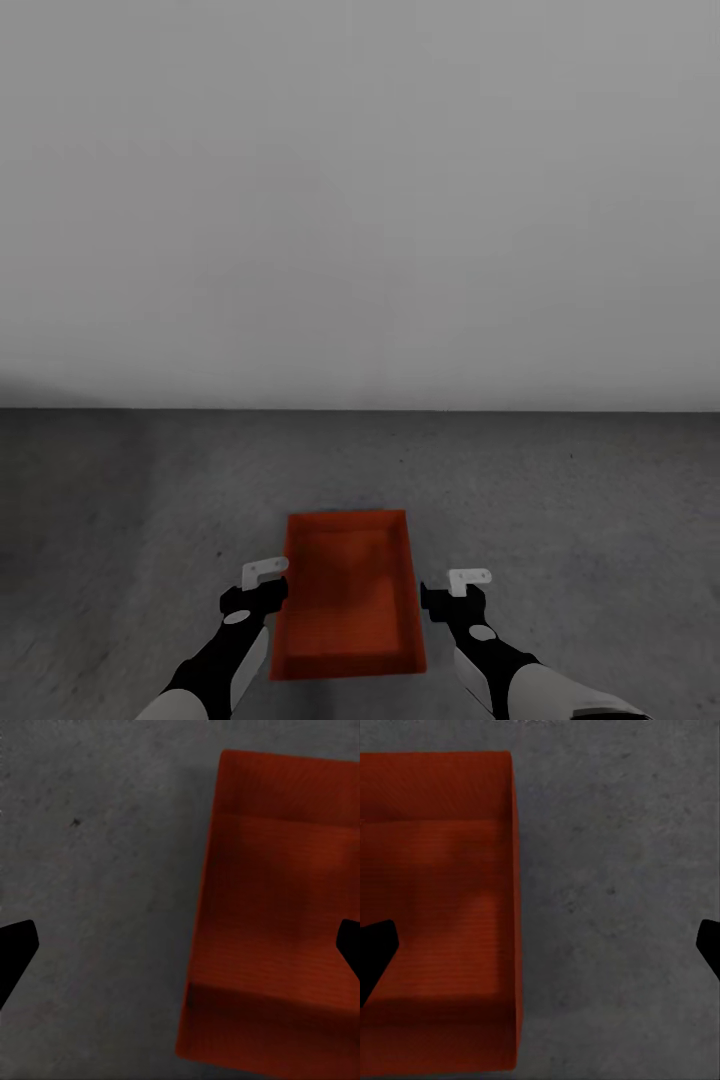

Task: Move the two storage containers from the living room to the garage. In the garage, place one container on the floor and stack the other container on top of it (either order is fine).

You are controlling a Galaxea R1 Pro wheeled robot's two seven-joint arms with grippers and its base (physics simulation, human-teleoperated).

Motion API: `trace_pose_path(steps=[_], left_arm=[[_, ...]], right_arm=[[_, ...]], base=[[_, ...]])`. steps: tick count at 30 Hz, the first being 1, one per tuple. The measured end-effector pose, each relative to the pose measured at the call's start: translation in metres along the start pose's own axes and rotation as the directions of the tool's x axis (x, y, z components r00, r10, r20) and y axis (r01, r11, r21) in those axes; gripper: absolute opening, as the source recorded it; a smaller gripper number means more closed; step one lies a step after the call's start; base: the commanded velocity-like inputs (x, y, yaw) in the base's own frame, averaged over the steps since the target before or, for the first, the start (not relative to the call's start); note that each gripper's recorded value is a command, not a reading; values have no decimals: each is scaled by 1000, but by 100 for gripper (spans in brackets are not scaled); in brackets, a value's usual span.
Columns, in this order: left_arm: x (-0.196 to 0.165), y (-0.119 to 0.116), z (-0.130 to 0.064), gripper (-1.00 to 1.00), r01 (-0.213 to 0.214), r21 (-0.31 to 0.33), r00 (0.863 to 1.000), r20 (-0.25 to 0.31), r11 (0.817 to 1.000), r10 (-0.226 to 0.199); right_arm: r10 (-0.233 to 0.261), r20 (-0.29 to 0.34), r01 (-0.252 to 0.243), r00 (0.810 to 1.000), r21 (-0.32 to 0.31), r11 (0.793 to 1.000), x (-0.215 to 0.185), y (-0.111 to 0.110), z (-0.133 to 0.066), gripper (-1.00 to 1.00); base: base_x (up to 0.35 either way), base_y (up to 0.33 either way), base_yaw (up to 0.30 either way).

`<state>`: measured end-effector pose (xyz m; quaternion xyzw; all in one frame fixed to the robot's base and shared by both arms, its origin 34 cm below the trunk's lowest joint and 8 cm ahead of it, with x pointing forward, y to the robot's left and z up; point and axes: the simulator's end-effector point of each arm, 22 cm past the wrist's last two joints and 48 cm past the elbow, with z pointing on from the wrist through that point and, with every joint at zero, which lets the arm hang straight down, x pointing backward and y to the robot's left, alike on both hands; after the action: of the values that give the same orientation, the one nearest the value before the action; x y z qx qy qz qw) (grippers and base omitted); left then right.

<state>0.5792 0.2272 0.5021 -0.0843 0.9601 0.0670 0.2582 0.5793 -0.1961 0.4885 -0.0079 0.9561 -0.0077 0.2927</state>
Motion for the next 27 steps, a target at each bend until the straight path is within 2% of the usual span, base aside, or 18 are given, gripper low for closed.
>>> trace_pose_path(steps=[27], left_arm=[[-20,4,-36,100,0,-1,1000,0,1000,0]], right_arm=[[0,-1,0,1000,-1,1000,-22,-1,-35,100]], base=[[0,0,0]])
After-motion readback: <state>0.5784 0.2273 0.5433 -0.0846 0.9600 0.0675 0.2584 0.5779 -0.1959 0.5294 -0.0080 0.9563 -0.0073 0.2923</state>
